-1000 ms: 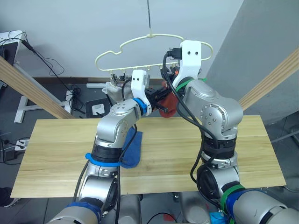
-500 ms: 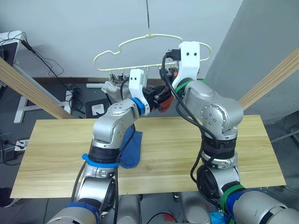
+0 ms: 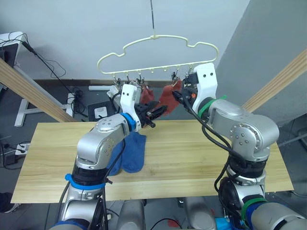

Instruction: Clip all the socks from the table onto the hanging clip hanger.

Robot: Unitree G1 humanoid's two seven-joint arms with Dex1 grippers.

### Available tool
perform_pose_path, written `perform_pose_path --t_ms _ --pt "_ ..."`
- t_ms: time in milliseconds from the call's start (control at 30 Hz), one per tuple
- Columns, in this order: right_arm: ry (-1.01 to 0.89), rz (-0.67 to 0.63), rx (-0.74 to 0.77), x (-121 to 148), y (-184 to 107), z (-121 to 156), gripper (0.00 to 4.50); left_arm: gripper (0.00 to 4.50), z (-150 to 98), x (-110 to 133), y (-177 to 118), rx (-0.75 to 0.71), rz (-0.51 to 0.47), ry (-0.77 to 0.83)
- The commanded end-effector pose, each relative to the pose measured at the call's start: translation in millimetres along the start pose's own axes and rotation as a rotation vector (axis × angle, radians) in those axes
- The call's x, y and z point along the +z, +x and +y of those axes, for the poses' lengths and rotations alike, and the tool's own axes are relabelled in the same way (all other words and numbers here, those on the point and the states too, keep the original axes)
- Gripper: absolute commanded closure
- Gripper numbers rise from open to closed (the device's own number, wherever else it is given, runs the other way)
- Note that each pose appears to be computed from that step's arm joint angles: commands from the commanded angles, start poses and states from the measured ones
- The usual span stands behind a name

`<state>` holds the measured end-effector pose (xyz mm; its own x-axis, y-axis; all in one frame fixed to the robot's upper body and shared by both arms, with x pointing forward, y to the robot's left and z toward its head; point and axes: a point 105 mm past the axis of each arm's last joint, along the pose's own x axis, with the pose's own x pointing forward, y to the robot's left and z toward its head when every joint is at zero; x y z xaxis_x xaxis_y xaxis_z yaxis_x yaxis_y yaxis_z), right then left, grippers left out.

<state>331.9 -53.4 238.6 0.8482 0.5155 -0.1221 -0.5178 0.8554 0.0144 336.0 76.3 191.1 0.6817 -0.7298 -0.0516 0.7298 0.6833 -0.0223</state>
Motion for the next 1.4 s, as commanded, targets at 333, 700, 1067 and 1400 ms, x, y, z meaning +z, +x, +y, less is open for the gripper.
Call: perform_pose_path --t_ms 333,700,1067,1400 --pt "-0.126 -0.028 0.079 -11.2 -35.2 5.0 2.85 2.53 -7.5 29.5 -69.7 -0.099 -0.073 0.091" --pt "-0.145 -0.045 0.069 -23.9 -48.0 3.2 2.85 2.53 15.6 43.9 -132.1 0.029 -0.029 0.264" --pt "-0.116 -0.123 0.007 -11.3 -49.4 -4.3 2.85 2.53 18.3 65.0 -162.8 0.038 0.026 0.373" --pt "-0.102 -0.149 0.016 -7.2 -48.3 -1.7 2.85 2.53 3.0 100.1 -158.3 -0.095 -0.001 0.342"
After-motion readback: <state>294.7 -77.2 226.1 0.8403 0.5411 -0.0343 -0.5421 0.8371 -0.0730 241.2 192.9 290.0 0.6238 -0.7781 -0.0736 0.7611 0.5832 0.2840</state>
